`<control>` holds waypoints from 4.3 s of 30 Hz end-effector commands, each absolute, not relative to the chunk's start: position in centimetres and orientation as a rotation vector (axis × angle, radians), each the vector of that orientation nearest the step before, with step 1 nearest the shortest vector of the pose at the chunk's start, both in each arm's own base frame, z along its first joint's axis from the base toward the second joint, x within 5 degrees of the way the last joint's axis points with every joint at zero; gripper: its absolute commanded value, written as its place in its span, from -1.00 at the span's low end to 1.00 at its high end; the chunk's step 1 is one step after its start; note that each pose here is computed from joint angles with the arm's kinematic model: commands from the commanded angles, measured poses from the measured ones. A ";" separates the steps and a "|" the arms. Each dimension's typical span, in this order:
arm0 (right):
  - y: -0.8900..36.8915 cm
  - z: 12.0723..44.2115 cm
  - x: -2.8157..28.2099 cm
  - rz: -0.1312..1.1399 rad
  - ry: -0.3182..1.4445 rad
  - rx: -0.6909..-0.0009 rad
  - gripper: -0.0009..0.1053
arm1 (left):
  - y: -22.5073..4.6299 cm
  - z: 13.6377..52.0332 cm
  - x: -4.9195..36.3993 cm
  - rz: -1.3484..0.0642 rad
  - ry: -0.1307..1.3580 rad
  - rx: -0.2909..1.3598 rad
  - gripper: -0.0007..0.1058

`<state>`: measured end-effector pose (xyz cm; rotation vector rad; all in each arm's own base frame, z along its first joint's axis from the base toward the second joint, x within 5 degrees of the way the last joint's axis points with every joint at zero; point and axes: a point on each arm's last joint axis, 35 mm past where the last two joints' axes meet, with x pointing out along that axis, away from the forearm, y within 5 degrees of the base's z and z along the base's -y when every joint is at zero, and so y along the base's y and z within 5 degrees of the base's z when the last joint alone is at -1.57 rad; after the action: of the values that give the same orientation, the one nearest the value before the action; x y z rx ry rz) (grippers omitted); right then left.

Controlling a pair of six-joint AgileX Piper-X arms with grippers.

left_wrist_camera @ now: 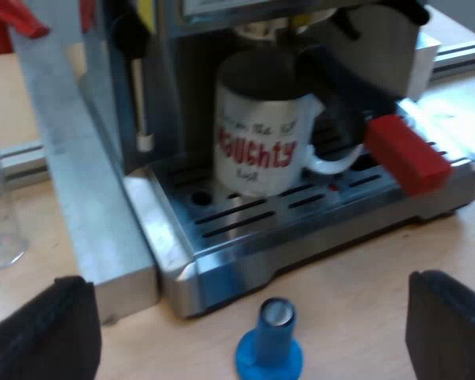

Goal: Remove mug from coffee machine

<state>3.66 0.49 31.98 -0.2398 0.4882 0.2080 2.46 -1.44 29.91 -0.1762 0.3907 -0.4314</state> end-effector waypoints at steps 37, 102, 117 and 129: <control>10.0 29.8 11.7 0.771 0.223 -0.437 0.00 | -5.3 23.6 8.3 -0.872 0.312 -0.132 0.51; 19.7 16.0 20.5 0.742 0.095 -0.303 0.22 | -5.3 22.8 8.3 -0.866 0.347 -0.133 0.51; 23.3 15.1 24.1 0.744 0.059 -0.322 0.22 | -5.3 22.8 8.3 -0.866 0.347 -0.133 0.51; 24.0 14.5 24.9 0.745 0.065 -0.324 0.22 | -5.3 22.8 8.3 -0.866 0.347 -0.133 0.51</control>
<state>24.68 23.78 14.05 -0.3233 0.0966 0.7382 8.33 -5.31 22.55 -0.1372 0.3621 -0.8565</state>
